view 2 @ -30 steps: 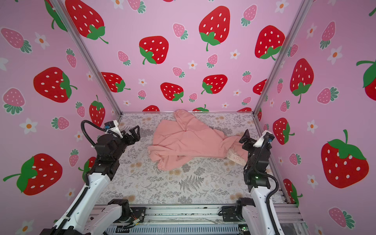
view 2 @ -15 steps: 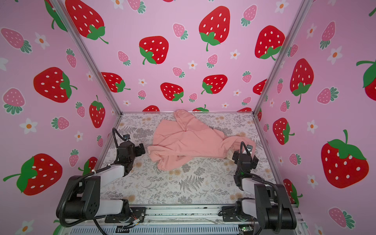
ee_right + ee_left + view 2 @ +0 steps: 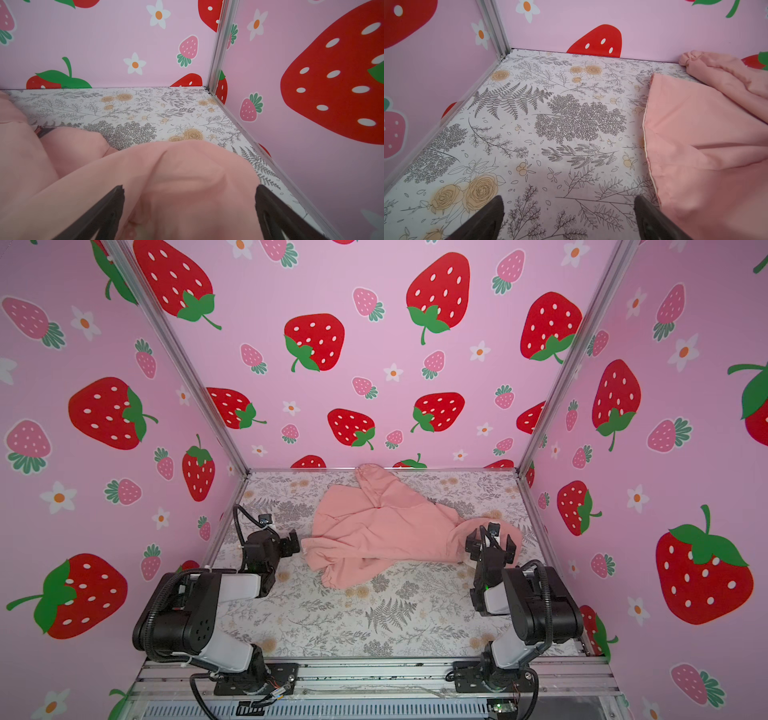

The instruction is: Zip up the jacket

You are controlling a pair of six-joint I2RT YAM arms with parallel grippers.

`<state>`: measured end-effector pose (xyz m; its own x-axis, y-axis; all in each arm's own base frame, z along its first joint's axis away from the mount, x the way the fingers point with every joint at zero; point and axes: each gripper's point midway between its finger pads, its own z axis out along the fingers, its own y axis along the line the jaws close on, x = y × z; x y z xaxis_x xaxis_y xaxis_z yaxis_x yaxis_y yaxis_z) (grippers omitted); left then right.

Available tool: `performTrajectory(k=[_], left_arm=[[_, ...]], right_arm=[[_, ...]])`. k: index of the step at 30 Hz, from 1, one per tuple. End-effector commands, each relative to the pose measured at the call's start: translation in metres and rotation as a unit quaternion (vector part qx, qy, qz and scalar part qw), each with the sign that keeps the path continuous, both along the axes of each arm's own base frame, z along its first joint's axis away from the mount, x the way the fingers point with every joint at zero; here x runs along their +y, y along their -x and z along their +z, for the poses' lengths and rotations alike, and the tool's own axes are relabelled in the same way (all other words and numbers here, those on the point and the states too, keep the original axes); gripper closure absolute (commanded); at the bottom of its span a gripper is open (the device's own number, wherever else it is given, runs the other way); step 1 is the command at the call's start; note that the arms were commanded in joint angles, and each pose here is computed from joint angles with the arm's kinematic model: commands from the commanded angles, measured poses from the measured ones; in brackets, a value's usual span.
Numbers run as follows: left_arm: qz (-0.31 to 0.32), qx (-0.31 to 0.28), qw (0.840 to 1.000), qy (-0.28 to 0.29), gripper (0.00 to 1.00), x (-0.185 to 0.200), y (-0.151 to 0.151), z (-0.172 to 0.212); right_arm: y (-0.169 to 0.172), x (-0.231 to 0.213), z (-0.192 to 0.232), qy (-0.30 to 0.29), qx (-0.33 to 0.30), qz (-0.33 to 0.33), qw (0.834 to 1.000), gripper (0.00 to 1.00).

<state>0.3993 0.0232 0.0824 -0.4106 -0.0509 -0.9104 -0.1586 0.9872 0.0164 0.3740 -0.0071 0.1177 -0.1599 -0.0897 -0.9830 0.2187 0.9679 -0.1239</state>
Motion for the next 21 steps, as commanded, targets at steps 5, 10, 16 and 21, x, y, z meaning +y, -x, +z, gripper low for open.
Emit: performTrajectory(k=[5, 10, 16, 21], left_arm=[[-0.009, 0.001, 1.000, 0.002, 0.01, -0.0028, -0.0033, 0.0018], [-0.010, 0.001, 1.000, 0.002, 0.01, -0.0032, -0.0032, 0.0016], [-0.009, -0.001, 1.000, 0.002, 0.01, -0.0027, -0.0030, 0.0023], [-0.009, -0.001, 1.000, 0.001, 0.01, -0.0026, -0.0030, 0.0022]], right_arm=[[-0.0010, 0.0018, 0.0067, -0.003, -0.010, 0.007, 1.000, 0.01], [-0.0009, 0.0017, 0.0066, -0.003, -0.010, 0.007, 1.000, 0.01], [-0.0009, 0.0016, 0.0065, -0.003, -0.010, 0.007, 1.000, 0.01], [-0.0010, 0.0017, 0.0067, -0.003, -0.010, 0.007, 1.000, 0.01]])
